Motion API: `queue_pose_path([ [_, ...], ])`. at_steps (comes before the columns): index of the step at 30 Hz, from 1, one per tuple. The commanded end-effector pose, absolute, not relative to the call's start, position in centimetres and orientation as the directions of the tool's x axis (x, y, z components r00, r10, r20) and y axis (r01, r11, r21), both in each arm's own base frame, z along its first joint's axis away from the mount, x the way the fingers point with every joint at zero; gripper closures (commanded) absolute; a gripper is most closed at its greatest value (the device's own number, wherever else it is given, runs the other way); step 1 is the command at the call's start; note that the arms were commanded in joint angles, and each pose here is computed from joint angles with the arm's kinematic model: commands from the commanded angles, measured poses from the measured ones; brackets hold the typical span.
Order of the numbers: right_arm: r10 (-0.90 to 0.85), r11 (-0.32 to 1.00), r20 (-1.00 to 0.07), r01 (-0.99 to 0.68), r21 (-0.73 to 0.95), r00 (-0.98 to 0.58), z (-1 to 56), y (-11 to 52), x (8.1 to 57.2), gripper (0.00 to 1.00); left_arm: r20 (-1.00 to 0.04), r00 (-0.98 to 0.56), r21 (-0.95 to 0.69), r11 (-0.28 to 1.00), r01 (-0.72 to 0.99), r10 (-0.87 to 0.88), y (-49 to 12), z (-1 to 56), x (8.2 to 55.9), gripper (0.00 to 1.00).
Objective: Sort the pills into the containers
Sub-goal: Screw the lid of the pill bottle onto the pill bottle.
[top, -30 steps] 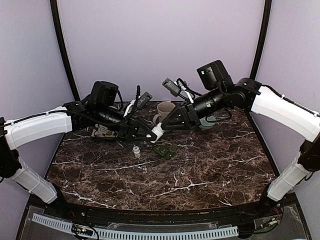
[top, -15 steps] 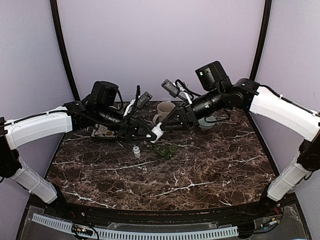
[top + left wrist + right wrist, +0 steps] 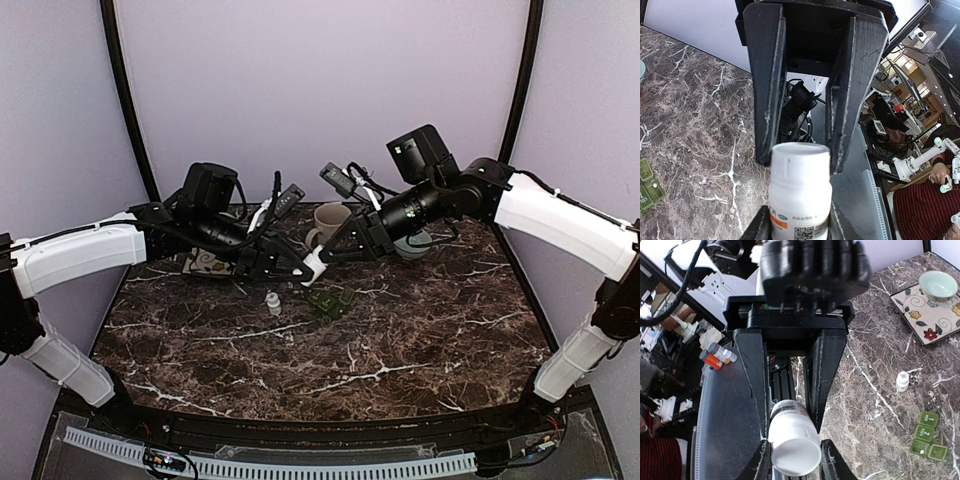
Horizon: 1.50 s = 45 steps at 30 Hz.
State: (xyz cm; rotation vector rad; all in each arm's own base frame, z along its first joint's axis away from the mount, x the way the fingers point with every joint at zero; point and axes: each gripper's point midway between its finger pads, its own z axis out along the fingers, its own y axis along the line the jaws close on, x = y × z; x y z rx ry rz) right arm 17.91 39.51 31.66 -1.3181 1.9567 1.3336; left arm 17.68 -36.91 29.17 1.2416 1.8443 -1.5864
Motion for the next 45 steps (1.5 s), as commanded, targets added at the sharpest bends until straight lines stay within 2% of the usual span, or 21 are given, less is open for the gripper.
queue_pose_path([
  [1,-0.453,0.062,-0.766,-0.874,0.483,-0.456,32.2,40.0,18.1,0.76,-0.813,-0.478,-0.533,-0.093,0.841,0.333,-37.2,31.0,17.7,0.91],
  [7,-0.456,0.053,-0.761,-0.867,0.495,-0.462,32.2,40.1,18.0,0.93,-0.817,-0.470,-0.525,-0.093,0.846,0.333,-37.3,31.1,17.9,0.91],
  [10,-0.457,0.051,-0.754,-0.860,0.507,-0.471,32.1,40.2,17.9,0.96,-0.831,-0.456,-0.504,-0.085,0.859,0.319,-37.4,31.4,18.2,0.91],
  [20,-0.435,0.031,-0.733,-0.822,0.569,-0.523,32.3,40.5,17.8,0.97,-0.904,-0.368,-0.376,0.003,0.926,0.217,-37.5,33.1,20.3,0.91],
  [26,-0.445,0.072,-0.698,-0.800,0.596,-0.561,31.5,40.9,18.4,0.98,-0.937,-0.296,-0.288,0.072,0.955,0.187,-37.8,33.8,21.2,0.91],
  [36,-0.477,0.195,-0.616,-0.759,0.621,-0.627,29.6,41.3,19.9,0.98,-0.962,-0.098,-0.016,0.303,0.953,0.255,-39.4,33.4,23.2,0.91],
  [45,-0.451,0.287,-0.560,-0.707,0.646,-0.695,28.7,41.7,21.2,1.00,-0.960,0.105,0.234,0.540,0.809,0.260,-38.9,35.1,25.2,0.91],
])
